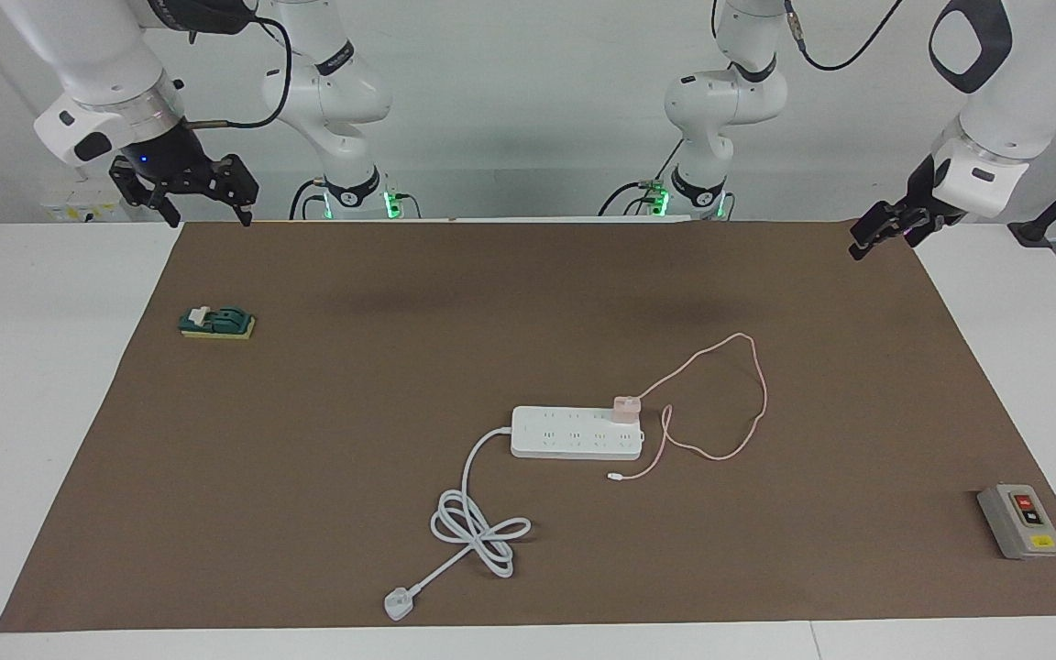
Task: Plug charger into power strip
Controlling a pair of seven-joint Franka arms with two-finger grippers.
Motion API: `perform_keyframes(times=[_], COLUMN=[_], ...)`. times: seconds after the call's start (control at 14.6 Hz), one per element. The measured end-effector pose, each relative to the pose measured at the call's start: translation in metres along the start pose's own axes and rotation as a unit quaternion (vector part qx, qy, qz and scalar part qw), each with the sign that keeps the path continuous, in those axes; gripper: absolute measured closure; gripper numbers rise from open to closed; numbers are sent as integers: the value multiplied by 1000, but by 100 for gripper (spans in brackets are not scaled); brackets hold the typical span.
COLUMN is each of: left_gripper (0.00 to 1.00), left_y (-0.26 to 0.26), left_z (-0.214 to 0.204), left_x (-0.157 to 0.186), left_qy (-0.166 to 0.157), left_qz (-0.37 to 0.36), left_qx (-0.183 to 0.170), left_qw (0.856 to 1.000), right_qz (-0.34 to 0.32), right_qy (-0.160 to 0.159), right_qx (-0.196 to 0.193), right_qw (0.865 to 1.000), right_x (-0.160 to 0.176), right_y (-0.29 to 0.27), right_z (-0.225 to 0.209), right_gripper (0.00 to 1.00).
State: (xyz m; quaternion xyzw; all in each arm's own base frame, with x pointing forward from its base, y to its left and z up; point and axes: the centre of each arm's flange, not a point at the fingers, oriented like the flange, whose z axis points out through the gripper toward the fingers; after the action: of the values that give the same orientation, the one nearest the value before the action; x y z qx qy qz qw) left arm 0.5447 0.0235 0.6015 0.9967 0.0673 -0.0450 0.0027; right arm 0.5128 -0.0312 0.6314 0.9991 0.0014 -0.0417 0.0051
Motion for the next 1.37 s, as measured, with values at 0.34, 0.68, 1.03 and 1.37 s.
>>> perform_keyframes(times=[0.34,0.68,1.03,1.37], left_gripper=[0,0,0,0], left_y=[10,39,67,73], left_z=[6,7,8,9], left_x=[6,1,-6,-7], left_qy=[25,30,29,27], left_qz=[30,56,81,87], left_qx=[-2,-1,0,1], left_qw=[999,998,996,996], right_qz=[0,1,2,4], right_qy=[0,0,0,0], right_qx=[0,0,0,0], right_qw=[1000,1000,1000,1000], right_x=[0,0,0,0], right_y=[0,1,2,4], right_z=[0,0,0,0], right_gripper=[0,0,0,0])
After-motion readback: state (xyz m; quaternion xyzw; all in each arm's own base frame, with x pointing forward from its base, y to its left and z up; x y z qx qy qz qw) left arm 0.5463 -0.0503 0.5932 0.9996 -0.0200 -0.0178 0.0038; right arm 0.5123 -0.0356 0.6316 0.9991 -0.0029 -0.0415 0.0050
